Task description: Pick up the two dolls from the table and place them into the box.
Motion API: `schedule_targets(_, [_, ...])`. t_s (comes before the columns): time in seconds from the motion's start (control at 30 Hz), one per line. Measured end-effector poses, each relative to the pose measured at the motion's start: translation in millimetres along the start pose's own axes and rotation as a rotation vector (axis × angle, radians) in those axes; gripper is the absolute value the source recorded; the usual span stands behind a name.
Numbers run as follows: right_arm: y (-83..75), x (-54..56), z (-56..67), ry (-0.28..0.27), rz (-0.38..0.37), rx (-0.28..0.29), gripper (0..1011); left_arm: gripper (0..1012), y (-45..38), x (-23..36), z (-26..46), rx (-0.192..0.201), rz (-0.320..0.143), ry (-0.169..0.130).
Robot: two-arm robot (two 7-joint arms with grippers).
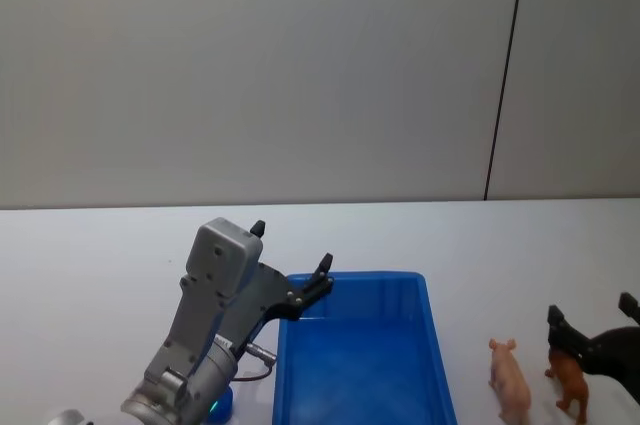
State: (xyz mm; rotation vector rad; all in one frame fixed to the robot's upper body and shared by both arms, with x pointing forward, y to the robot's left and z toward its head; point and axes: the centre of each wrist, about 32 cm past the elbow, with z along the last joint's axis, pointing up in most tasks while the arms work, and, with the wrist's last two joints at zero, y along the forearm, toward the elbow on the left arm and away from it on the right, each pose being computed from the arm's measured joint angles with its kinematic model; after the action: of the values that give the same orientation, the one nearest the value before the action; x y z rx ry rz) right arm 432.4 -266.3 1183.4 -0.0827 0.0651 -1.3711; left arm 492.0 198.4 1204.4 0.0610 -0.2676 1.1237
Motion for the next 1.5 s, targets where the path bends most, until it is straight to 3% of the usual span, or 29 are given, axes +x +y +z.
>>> schedule_targets(0.43, [0.9,1.3,-19.8,0.004,-0.061,-0.126,1001,1001,0.0,0.0,0.0,0.000,0.000,0.000])
schedule_targets(0.93, [2.3,-6.9,-43.8,0.008,-0.065,-0.211,999,1001,0.0,0.0,0.0,0.000,0.000,0.000])
schedule_targets(1.33, [4.7,-12.6,-58.5,-0.005,-0.064,-0.230,728,1001,0.0,0.0,0.0,0.000,0.000,0.000])
schedule_targets(1.37, [5.1,-13.2,-59.5,-0.007,-0.065,-0.228,658,1001,0.0,0.0,0.0,0.000,0.000,0.000])
schedule_targets(1.5, [5.6,-14.0,-61.1,-0.015,-0.069,-0.222,541,1001,0.0,0.0,0.0,0.000,0.000,0.000])
